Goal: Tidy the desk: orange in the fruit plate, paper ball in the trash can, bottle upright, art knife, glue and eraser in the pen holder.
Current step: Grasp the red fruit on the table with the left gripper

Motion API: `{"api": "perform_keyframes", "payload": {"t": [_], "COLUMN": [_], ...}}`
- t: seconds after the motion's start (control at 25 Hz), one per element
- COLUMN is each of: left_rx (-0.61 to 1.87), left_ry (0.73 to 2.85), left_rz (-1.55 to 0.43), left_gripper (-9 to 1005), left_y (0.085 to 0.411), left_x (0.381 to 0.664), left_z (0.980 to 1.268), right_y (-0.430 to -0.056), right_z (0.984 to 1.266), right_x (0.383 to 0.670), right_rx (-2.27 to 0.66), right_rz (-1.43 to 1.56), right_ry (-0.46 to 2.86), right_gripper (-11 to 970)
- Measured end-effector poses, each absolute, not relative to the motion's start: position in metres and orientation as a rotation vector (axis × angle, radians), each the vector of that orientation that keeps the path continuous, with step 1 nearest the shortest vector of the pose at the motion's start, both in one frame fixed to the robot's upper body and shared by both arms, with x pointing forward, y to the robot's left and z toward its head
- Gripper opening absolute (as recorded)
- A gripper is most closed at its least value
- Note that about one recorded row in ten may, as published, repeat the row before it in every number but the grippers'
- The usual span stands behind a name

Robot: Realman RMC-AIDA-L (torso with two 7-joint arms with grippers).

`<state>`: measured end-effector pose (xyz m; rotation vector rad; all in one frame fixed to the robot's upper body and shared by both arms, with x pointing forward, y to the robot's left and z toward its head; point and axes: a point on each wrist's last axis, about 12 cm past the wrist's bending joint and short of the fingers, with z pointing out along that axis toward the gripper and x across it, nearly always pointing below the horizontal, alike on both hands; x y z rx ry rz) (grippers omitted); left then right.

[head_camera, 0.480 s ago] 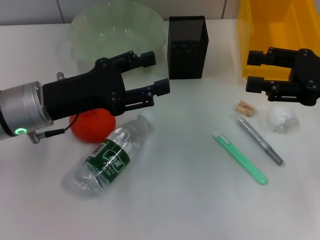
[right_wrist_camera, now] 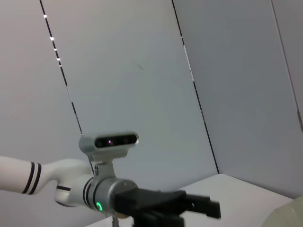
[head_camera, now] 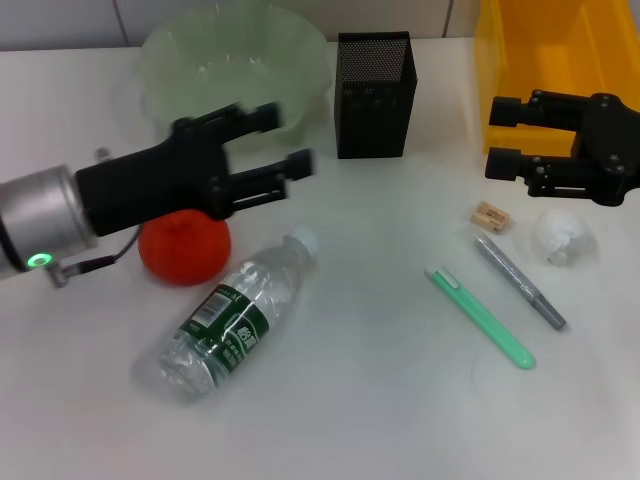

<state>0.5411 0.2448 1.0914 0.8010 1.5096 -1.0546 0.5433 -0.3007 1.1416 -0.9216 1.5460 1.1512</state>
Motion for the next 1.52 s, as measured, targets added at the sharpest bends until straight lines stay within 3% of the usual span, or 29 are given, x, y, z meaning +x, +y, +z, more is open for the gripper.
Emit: {"api": "perform_keyframes", "payload": {"t": [0.12, 0.28, 0.44, 0.52, 1.2, 1.48, 1.52], "left_rx": [0.776, 0.676, 0.676, 0.615, 0.593, 0.596, 0.596], "left_ry": [1.562, 1.718, 1.718, 1.790, 1.884, 1.888, 1.888], "left_rz": [-1.009, -0.879, -0.879, -0.813, -0.734, -0.714, -0.714], "left_gripper": [783, 783, 782, 782, 782, 685, 632], "left_y": [0.253, 0.288, 0.288, 0.306, 0.298, 0.298, 0.298], "left_x": [0.540, 0.527, 0.527, 0.515, 0.517, 0.520, 0.520], "left_z": [1.084, 1.061, 1.061, 1.048, 1.031, 1.031, 1.031], "right_y": [-0.301, -0.300, -0.300, -0.300, -0.298, -0.299, -0.299], "right_z": [1.141, 1.142, 1.143, 1.143, 1.142, 1.141, 1.141], "right_x": [0.543, 0.544, 0.544, 0.545, 0.544, 0.543, 0.543], "right_rx": [-0.921, -0.920, -0.923, -0.923, -0.916, -0.909, -0.909], "right_rz": [1.151, 1.151, 1.149, 1.148, 1.148, 1.149, 1.149], "right_ry": [1.546, 1.544, 1.541, 1.540, 1.540, 1.541, 1.541], "right_gripper": [764, 764, 764, 764, 763, 762, 762]}}
